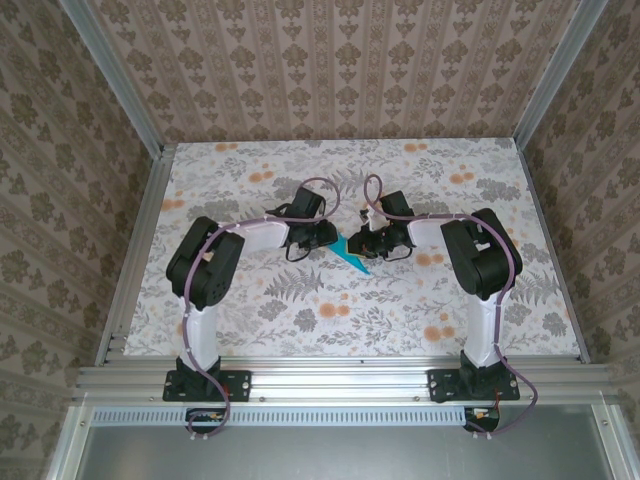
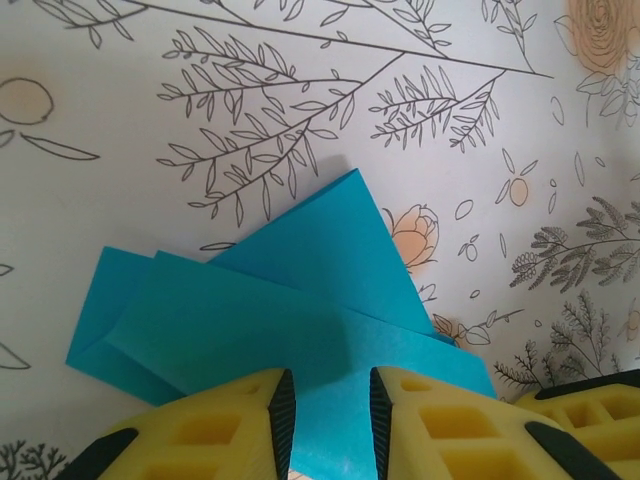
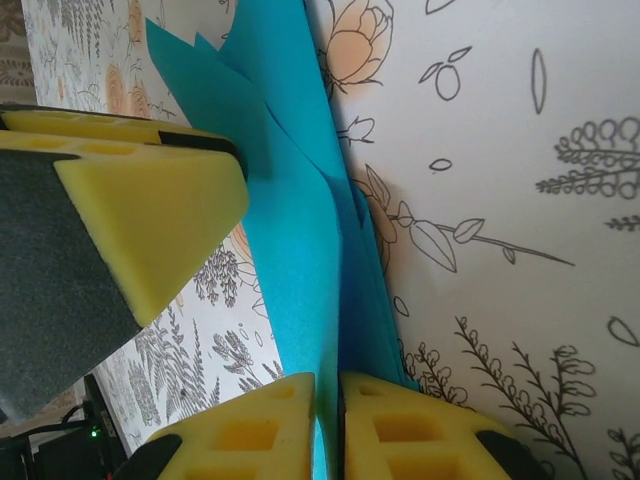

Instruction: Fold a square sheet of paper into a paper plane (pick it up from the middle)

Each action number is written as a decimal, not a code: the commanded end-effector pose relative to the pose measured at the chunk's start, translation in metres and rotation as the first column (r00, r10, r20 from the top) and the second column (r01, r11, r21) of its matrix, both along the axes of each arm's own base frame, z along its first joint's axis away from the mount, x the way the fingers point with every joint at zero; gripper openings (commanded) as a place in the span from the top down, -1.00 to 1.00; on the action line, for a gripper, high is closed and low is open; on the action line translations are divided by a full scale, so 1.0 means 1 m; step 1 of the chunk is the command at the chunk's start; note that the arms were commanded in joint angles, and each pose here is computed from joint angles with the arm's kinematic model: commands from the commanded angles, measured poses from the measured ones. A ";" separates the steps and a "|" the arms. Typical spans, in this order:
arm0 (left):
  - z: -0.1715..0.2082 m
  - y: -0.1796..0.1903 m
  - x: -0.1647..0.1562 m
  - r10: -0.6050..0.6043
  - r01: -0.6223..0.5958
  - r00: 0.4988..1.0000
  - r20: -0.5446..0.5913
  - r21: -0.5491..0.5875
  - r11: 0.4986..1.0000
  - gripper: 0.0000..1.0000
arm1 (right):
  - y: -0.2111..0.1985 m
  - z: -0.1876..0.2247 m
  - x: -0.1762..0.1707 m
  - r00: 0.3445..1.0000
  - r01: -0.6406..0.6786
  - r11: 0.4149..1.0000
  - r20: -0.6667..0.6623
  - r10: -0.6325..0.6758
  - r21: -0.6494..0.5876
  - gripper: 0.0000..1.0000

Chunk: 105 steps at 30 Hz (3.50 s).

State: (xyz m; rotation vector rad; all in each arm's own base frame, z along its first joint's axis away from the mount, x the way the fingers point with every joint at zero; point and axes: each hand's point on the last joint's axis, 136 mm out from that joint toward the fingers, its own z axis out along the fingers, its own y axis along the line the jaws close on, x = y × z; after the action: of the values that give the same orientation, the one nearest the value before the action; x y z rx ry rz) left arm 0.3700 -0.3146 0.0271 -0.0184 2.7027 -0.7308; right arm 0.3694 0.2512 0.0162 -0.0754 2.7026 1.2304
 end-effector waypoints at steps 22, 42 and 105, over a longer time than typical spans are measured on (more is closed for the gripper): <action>-0.035 0.020 -0.019 0.044 -0.032 0.994 -0.105 0.111 0.993 0.43 | -0.009 -0.003 -0.056 0.994 -0.057 0.998 -0.091 0.053 -0.037 0.48; -0.038 0.023 -0.025 0.052 -0.040 0.993 -0.110 0.110 0.993 0.48 | -0.010 -0.001 -0.068 0.993 -0.063 0.996 -0.101 0.057 -0.062 0.73; -0.041 0.030 -0.022 0.056 -0.037 0.991 -0.120 0.153 0.987 0.48 | -0.025 -0.010 -0.073 0.995 -0.096 0.977 -0.057 0.086 -0.193 0.89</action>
State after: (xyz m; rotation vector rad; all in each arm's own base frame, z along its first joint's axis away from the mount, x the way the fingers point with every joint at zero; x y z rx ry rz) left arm 0.3698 -0.3121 0.0243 -0.0510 2.7116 -0.6955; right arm 0.3099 0.2275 0.0172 -0.2761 2.8161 0.9053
